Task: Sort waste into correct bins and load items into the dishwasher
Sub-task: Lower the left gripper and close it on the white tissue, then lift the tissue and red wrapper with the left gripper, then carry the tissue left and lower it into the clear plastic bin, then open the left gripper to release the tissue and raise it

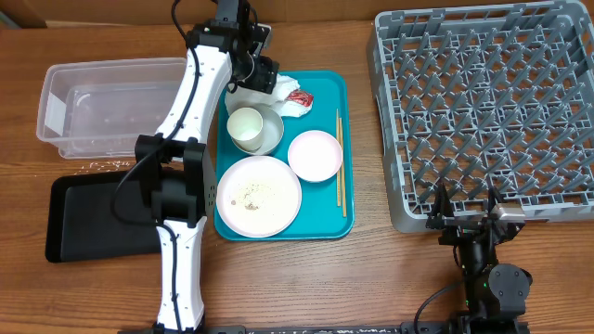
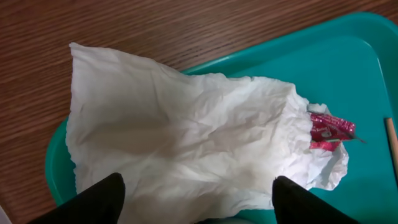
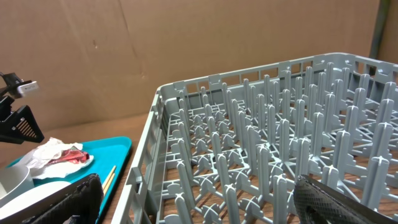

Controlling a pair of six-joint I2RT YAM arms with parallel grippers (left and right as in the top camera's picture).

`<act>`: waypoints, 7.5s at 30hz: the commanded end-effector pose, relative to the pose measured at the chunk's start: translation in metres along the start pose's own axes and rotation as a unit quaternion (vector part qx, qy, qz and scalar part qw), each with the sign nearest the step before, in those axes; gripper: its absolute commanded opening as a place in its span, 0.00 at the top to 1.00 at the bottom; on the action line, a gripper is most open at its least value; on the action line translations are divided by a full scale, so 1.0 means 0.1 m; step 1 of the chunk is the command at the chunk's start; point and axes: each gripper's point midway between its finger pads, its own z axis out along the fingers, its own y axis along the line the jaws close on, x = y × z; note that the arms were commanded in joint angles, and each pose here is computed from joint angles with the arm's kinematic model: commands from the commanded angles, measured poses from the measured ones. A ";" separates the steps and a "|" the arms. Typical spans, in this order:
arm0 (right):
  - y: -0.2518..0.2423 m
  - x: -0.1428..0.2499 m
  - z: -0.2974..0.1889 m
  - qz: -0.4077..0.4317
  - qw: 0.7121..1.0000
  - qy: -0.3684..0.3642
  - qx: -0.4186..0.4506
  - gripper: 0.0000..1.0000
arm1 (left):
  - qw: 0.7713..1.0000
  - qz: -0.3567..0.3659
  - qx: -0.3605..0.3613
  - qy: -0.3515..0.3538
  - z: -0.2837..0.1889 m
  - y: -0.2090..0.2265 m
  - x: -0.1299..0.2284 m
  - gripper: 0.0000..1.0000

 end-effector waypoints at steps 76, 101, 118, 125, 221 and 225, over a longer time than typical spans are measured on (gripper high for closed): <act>0.00 0.01 0.00 -0.002 1.000 -0.003 0.001 0.00 | 0.987 -0.129 0.093 0.014 -0.90 -0.21 -0.10 0.96; 0.00 0.01 0.00 -0.002 1.000 -0.003 0.001 0.00 | 0.991 -0.119 0.062 0.019 -0.72 -0.17 -0.08 0.89; 0.00 0.01 0.00 -0.002 1.000 -0.003 0.001 0.00 | 0.990 -0.121 0.068 0.018 -0.83 -0.19 -0.08 0.96; 0.00 0.01 0.00 -0.002 1.000 -0.003 0.001 0.00 | 0.988 -0.142 0.060 -0.023 -1.23 -0.03 -0.19 0.96; 0.00 0.01 0.00 -0.002 1.000 -0.003 0.001 0.00 | 0.844 -0.450 -0.238 0.171 -2.25 1.77 2.11 0.96; 0.00 0.01 0.00 -0.002 1.000 -0.003 0.001 0.00 | 0.844 -0.450 -0.237 0.167 -1.95 1.86 2.16 0.96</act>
